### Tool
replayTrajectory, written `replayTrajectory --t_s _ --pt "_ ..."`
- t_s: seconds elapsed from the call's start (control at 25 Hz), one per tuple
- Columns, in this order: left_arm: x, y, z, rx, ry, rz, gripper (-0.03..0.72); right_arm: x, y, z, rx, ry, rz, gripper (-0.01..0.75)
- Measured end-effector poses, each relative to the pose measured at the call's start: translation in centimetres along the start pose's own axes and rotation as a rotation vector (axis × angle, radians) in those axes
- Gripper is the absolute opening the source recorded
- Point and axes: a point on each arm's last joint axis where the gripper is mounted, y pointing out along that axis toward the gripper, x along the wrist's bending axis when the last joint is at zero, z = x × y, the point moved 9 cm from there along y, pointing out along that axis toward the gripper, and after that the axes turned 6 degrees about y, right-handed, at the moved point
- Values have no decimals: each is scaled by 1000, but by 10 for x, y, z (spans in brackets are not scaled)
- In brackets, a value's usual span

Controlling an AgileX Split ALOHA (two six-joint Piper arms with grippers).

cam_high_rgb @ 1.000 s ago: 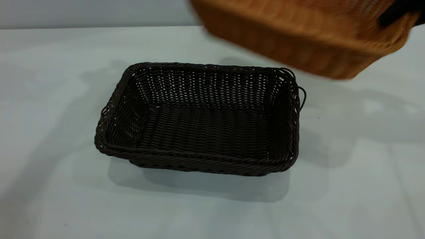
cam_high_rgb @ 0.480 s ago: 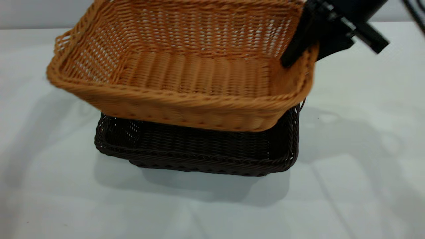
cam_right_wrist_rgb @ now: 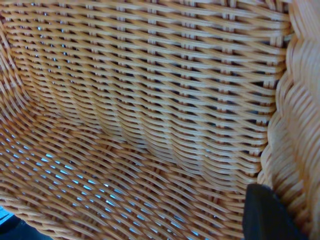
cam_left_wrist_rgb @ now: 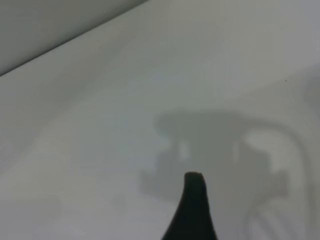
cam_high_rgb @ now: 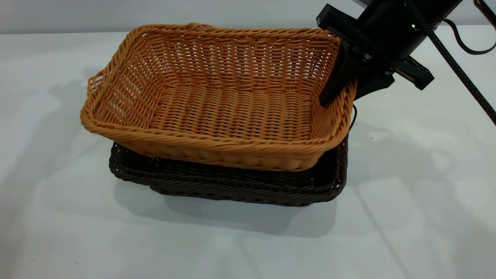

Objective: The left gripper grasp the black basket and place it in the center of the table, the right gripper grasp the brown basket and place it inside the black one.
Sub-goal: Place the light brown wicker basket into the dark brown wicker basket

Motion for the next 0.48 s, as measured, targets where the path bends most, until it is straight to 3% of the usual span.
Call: replayTrajectory --t_s 0.08,0.36,0.48 --pt "0 0 0 0 0 0 580 1 0 0 -1 -1 -3 146" --pt "0 0 0 0 0 0 580 1 0 0 2 -33 -6 499" --pt "0 -2 -1 -3 3 -2 580 0 -2 -1 -11 -73 6 609"
